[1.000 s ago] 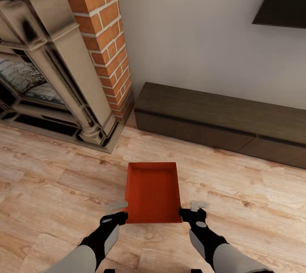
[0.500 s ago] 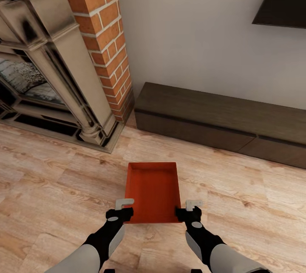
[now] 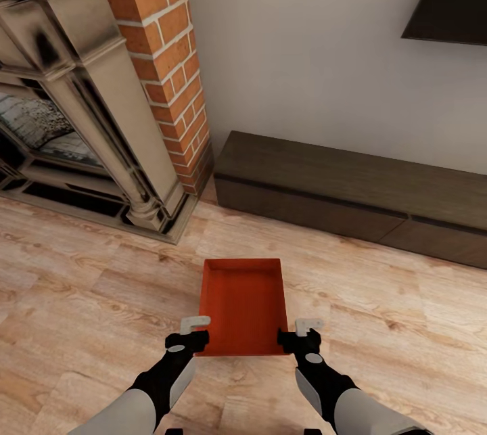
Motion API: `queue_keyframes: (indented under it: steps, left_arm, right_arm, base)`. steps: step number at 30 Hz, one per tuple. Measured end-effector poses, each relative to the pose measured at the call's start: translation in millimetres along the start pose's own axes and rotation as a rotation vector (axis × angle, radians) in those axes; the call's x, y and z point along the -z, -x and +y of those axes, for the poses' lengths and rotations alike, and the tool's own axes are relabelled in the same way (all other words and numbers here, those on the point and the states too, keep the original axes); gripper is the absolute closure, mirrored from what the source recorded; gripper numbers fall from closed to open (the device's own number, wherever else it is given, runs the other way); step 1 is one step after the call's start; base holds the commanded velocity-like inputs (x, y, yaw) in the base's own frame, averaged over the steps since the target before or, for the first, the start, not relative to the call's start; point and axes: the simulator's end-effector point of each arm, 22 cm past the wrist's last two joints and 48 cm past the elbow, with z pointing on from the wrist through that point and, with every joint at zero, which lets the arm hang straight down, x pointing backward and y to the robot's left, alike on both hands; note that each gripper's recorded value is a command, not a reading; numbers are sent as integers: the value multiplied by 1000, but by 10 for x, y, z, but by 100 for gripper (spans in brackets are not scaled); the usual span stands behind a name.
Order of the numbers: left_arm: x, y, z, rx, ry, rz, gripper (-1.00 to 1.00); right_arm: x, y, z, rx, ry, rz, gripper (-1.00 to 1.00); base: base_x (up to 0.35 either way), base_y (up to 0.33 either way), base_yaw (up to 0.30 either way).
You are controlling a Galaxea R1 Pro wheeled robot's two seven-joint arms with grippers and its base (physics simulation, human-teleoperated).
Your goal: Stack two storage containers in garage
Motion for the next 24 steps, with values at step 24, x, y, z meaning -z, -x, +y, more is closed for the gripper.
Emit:
queue_keyframes:
  steps: [24]
  left_arm:
    - [0,3,7,0,0,-1,-100]
  right_arm:
    - [-5,-3,-46,1,-3,-1,-100]
  base:
    - [139,0,0]
